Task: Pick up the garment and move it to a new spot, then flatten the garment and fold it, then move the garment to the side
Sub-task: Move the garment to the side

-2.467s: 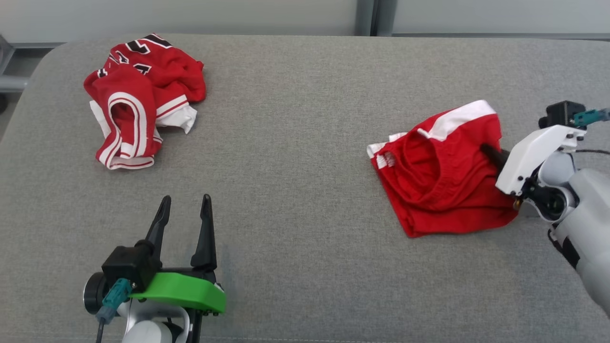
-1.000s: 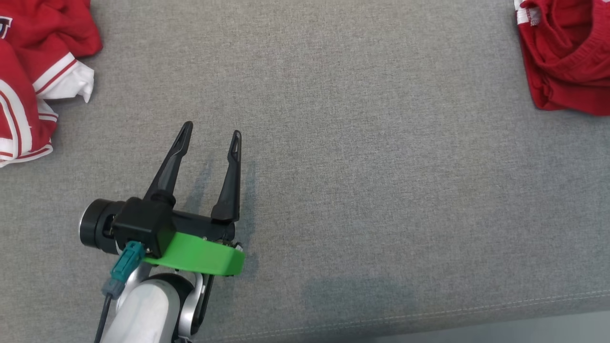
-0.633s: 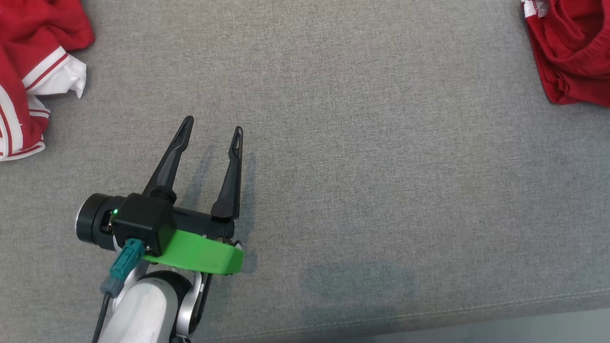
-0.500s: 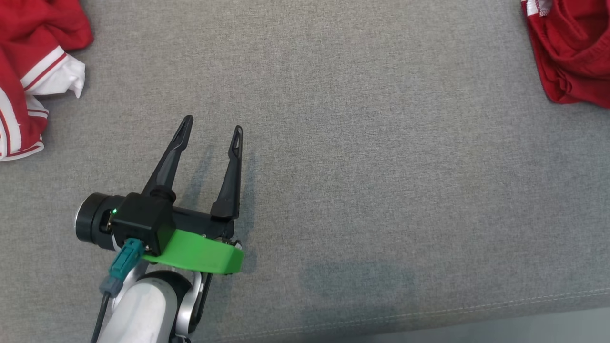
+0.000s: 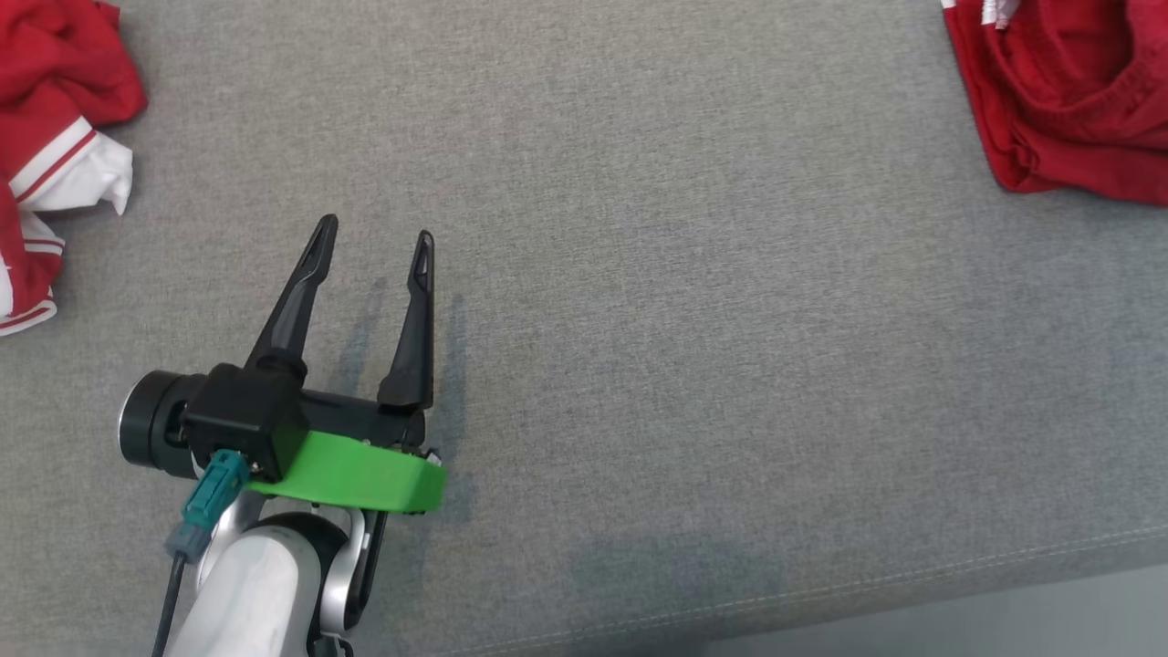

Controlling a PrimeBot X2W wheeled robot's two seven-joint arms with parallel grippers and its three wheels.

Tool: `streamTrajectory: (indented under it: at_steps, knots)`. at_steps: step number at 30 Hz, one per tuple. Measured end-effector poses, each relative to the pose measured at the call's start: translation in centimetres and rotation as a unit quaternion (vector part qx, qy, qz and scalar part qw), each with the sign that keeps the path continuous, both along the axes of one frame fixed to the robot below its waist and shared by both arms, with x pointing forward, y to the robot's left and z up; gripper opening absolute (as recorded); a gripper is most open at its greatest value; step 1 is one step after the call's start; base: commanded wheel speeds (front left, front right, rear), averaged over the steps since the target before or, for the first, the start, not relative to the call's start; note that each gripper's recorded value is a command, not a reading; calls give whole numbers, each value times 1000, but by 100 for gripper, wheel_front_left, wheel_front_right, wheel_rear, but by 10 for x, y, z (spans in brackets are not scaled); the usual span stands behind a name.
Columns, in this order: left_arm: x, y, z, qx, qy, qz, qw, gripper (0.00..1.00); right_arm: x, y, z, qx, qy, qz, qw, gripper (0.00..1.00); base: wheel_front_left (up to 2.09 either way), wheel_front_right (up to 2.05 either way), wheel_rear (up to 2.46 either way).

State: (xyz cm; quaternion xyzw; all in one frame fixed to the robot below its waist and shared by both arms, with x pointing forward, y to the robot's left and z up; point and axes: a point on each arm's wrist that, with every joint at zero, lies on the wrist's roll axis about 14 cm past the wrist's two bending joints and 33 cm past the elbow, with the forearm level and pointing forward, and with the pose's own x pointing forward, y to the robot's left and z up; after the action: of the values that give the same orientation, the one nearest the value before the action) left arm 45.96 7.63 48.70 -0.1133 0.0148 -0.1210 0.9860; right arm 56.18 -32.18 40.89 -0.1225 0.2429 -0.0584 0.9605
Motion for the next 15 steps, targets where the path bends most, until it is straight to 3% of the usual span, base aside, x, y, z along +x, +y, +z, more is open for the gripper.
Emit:
streamTrajectory:
  at_steps: [6,15]
  knots:
    - [0,-3,6,-12,-7,2,1000,100,2,12,33,15,-64,23,998,100,0,0,0]
    - [-3,0,22,-27,-26,13,999,100,1,50,96,43,-166,75,982,100,0,0,0]
